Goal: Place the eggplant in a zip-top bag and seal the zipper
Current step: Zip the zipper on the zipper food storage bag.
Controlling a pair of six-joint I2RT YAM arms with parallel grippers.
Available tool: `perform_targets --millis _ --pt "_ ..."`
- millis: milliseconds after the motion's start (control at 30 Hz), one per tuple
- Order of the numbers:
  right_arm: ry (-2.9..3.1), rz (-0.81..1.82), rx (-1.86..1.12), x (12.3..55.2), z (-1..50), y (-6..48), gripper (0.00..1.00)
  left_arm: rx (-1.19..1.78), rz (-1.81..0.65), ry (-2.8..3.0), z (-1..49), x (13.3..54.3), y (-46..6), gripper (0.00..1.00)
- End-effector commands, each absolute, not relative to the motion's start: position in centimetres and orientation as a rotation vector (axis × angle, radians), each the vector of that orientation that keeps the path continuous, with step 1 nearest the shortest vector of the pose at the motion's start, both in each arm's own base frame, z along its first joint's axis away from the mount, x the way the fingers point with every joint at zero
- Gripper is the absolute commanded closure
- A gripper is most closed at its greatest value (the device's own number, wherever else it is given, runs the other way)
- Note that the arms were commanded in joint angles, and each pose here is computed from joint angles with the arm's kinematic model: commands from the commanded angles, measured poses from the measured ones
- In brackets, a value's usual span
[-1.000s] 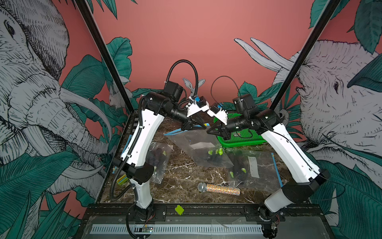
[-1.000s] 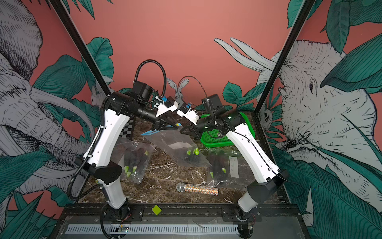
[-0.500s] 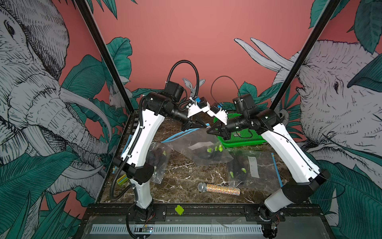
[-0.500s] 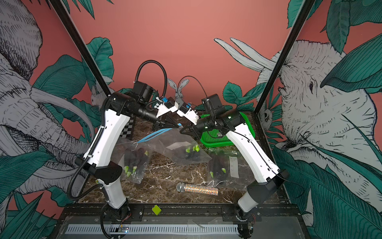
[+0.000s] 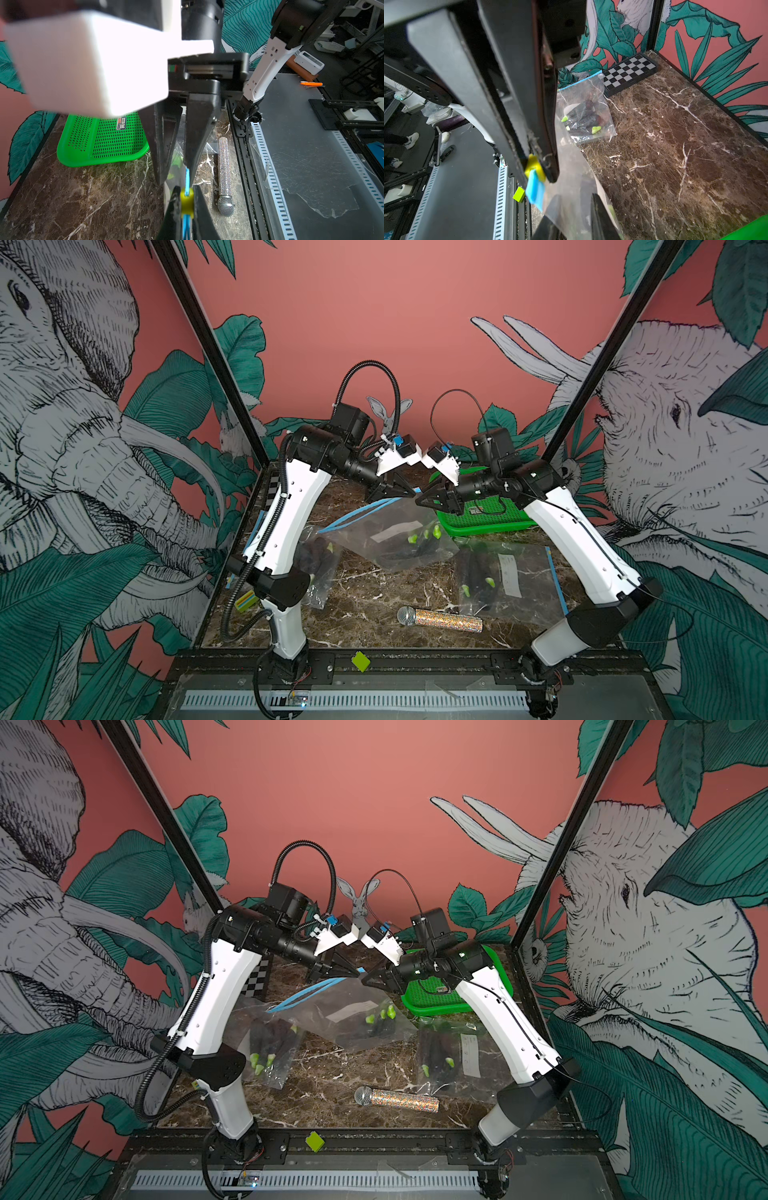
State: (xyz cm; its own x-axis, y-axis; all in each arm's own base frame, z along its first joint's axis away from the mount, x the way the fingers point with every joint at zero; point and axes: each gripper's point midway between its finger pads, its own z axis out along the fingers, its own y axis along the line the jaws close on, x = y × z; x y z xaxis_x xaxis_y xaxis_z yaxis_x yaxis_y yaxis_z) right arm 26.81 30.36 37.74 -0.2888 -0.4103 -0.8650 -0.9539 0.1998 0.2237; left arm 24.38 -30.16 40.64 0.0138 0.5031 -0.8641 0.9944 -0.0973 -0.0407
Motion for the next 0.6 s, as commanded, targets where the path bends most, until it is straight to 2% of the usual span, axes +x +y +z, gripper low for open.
perform_targets --millis 0,133,267,333,367,400,567 --pt "1.681 1.086 -1.285 25.9 40.6 30.6 0.72 1.679 -1.002 1.523 41.6 22.8 -29.4 1.0" --pt "1.635 1.12 -1.314 25.1 41.2 30.6 0.7 1.681 -1.001 1.522 41.6 22.7 -29.4 1.0" --pt "1.636 1.12 -1.325 25.0 41.1 30.6 0.72 1.68 -0.996 1.526 41.5 22.8 -29.4 1.0" --pt "1.629 1.128 -1.33 24.9 41.2 30.7 0.81 1.68 -0.995 1.525 41.5 22.8 -29.5 1.0" --pt "1.626 1.135 -1.328 24.9 41.2 30.7 0.94 1.68 -0.994 1.527 41.5 22.9 -29.5 1.0" --pt "1.62 1.143 -1.327 25.0 41.3 30.8 1.0 1.679 -0.993 1.531 41.4 23.0 -29.5 1.0" --pt "1.589 1.15 -1.281 25.3 42.2 30.4 1.0 1.685 -0.973 1.579 40.7 23.2 -29.2 1.0"
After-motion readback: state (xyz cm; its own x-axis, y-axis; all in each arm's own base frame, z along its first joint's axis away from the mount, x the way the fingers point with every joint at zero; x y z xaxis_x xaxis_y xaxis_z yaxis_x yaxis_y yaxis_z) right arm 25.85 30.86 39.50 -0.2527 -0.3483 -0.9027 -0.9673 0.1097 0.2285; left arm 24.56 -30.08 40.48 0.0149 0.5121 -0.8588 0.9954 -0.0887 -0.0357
